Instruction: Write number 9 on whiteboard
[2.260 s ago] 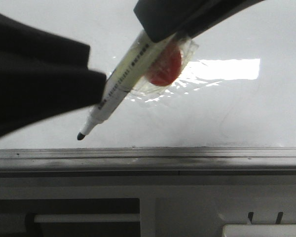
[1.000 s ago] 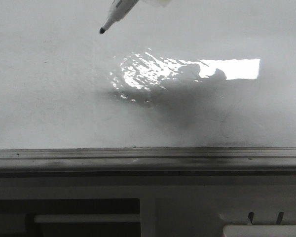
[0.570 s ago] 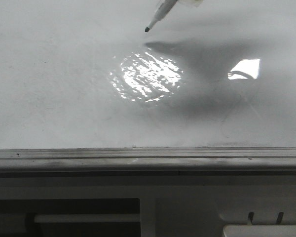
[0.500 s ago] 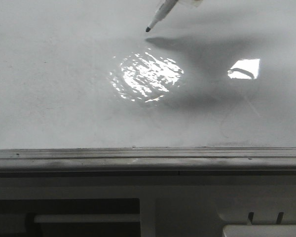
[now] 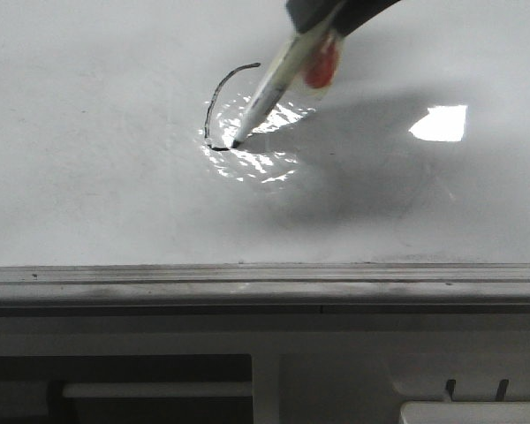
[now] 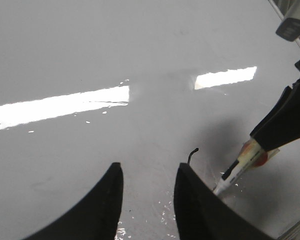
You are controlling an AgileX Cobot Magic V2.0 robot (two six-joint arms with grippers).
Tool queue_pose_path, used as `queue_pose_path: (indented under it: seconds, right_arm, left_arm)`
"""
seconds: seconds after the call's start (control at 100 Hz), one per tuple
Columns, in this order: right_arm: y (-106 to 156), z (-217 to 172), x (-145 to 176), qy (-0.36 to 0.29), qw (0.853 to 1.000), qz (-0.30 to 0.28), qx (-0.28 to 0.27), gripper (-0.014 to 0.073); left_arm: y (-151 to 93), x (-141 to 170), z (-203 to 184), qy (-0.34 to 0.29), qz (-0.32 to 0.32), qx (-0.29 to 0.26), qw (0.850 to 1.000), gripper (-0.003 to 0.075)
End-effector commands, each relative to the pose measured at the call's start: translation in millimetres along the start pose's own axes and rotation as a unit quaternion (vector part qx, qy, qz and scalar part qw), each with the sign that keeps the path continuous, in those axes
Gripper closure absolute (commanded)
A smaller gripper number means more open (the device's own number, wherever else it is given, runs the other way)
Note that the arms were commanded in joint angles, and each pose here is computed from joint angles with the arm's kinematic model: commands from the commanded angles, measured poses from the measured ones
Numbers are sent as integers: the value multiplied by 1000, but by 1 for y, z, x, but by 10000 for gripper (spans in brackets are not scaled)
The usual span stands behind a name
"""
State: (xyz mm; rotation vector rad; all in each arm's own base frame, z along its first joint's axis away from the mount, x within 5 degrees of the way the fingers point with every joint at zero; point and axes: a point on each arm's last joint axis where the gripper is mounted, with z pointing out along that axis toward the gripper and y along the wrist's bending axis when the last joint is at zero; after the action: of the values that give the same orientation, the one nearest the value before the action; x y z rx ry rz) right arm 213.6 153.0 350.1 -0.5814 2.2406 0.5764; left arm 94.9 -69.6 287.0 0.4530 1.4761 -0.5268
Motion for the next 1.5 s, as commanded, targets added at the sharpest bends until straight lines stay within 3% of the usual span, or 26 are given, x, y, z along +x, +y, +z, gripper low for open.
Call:
queue_pose_path:
  seconds: [0.0, 0.24, 0.52, 0.7, 0.84, 1.01, 1.15, 1.49]
  right_arm:
    - [-10, -24, -18, -82, 996, -24, 37, 664]
    - [-8, -30, -36, -112, 993, -26, 39, 664]
    - [-15, 3, 21, 6, 1000, 16, 26, 664]
    - [-9, -10, 18, -38, 999, 21, 15, 664]
    - [8, -23, 17, -47, 999, 13, -17, 664]
    - [28, -31, 25, -24, 997, 25, -72, 664]
    - [39, -31, 30, -1, 996, 13, -93, 664]
    - [48, -31, 31, -5, 994, 7, -112, 664]
  left_arm:
    - [0, -19, 1, -56, -9, -4, 998, 500]
    - [0, -19, 1, -55, -9, -4, 998, 500]
    - [0, -17, 1, -42, -9, -3, 999, 500]
    - [-1, -11, 1, -13, -7, 2, 1000, 495]
    - [-10, -6, 4, 7, 9, 42, 999, 442]
    - [-38, 16, 19, 79, 23, 136, 987, 388]
    - [-61, 18, 31, 33, 54, 198, 978, 386]
    - [-78, 36, 67, 39, 60, 207, 976, 386]
